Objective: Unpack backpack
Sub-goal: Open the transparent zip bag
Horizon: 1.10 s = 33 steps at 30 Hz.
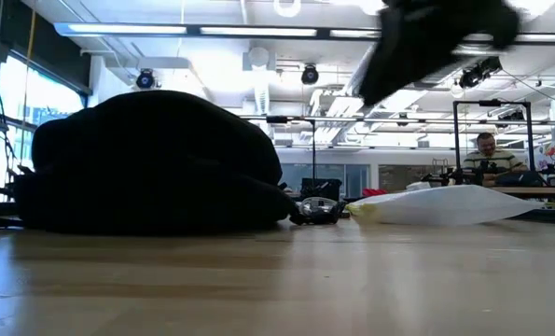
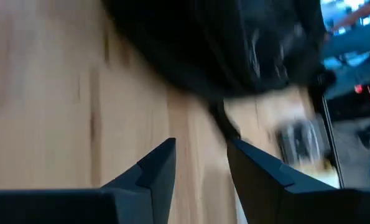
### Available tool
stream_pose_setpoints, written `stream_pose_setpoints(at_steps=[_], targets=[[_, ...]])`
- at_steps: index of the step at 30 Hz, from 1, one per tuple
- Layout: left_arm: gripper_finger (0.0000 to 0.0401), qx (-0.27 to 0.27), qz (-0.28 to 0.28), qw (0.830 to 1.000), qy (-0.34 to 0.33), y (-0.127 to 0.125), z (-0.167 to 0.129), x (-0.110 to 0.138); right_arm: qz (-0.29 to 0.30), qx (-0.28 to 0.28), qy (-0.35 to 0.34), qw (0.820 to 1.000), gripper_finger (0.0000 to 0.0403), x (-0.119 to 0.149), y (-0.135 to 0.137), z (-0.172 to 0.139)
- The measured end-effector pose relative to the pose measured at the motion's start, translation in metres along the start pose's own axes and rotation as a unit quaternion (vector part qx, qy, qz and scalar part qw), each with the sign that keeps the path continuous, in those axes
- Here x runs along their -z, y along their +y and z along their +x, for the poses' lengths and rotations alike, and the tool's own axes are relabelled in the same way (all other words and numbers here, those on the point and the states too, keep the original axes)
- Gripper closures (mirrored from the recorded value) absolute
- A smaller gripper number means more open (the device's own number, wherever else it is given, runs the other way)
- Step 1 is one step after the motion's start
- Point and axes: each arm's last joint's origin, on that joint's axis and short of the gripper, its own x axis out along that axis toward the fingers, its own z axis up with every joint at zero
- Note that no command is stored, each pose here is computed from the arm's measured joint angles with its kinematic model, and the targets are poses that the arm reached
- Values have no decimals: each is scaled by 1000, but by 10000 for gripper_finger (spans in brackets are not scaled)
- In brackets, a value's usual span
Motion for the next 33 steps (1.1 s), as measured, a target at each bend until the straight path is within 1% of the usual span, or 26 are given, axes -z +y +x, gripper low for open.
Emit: stream_pose_setpoints(at_steps=[2, 5, 6, 8, 12, 16, 19, 21, 24, 27, 30, 33], targets=[[233, -1, 15, 1000, 11, -10, 8, 7, -4, -19, -13, 1000, 270, -12, -8, 21], [233, -7, 29, 999, 18, -21, 15, 17, 6, -66, -1, 998, 270, -22, -28, 67], [233, -4, 25, 1000, 18, -24, 16, 18, 14, -83, 7, 996, 270, -22, -34, 84], [233, 6, 19, 1000, 12, -29, 16, 17, 49, -112, 13, 992, 270, -22, -47, 119], [233, 13, 43, 999, -5, -30, 15, 11, 97, -158, -29, 982, 270, -23, -63, 182], [233, 9, 46, 999, -13, -29, 14, 8, 116, -184, -71, 973, 270, -37, -77, 215], [233, 7, 49, 999, -13, -29, 14, 9, 129, -174, -94, 972, 270, -53, -86, 230], [233, 7, 46, 999, -14, -29, 14, 9, 128, -166, -93, 973, 270, -63, -93, 234], [233, 8, 37, 999, -16, -30, 12, 9, 98, -163, -76, 979, 270, -81, -106, 221], [233, 5, 37, 999, -20, -30, 11, 9, 62, -169, -38, 983, 270, -99, -118, 195], [233, 11, 36, 999, -16, -30, 11, 9, 21, -177, -8, 984, 270, -114, -128, 162], [233, 22, 36, 999, -10, -32, 9, 10, -19, -189, 16, 982, 270, -121, -130, 131]])
